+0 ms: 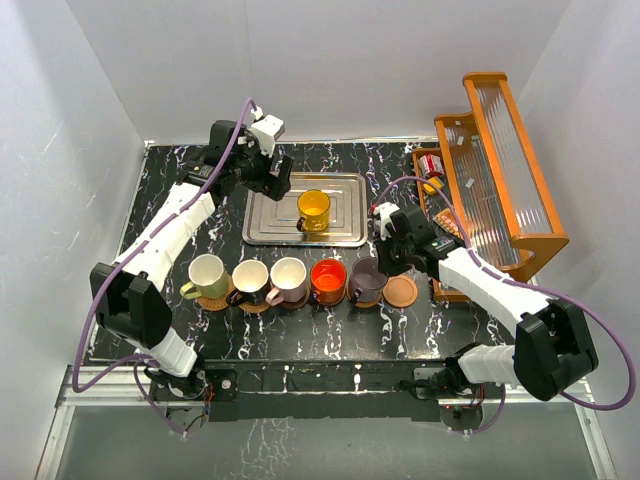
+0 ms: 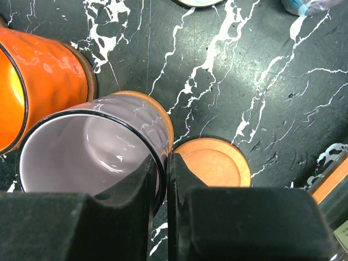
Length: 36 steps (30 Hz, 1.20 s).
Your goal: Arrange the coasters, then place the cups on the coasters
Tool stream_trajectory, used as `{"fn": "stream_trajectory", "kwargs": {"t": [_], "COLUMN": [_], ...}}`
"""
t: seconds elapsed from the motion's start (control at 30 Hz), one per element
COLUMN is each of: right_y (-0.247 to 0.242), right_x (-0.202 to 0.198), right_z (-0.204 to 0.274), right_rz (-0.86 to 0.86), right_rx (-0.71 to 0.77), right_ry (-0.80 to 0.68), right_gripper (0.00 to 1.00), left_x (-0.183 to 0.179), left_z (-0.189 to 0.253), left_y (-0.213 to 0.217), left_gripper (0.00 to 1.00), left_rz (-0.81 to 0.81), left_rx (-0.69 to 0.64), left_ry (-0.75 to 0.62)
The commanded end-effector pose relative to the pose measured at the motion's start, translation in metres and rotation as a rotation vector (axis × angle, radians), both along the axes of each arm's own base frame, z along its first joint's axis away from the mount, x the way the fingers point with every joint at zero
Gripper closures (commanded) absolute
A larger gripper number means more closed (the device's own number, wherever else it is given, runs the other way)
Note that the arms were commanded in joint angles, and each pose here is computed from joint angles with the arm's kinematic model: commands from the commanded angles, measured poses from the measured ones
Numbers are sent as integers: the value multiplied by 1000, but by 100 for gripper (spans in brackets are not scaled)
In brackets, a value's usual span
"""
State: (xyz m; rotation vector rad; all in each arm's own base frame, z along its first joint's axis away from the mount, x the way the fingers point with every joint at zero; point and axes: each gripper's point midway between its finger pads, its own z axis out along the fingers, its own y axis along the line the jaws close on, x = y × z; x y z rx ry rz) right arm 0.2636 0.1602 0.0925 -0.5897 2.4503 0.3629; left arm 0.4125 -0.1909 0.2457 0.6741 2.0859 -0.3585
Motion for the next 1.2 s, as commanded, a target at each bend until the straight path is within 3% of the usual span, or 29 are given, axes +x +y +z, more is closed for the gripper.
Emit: {"fn": "stream_trajectory", "kwargs": {"t": [0.0, 1.17], "right_y": [11, 18], "right_x": [11, 14], "right_z": [19, 20], "right_rz": [-9, -7], "right_rx": [49, 43], "right_ry": [-61, -63], "right_gripper": [95, 92], "left_x": [2, 3], "left_z": [5, -2], "left_y": [1, -2], "left_gripper": [1, 1], "left_rz": [-4, -12], "left_rx": [2, 4], "left_ry": [-11, 11]}}
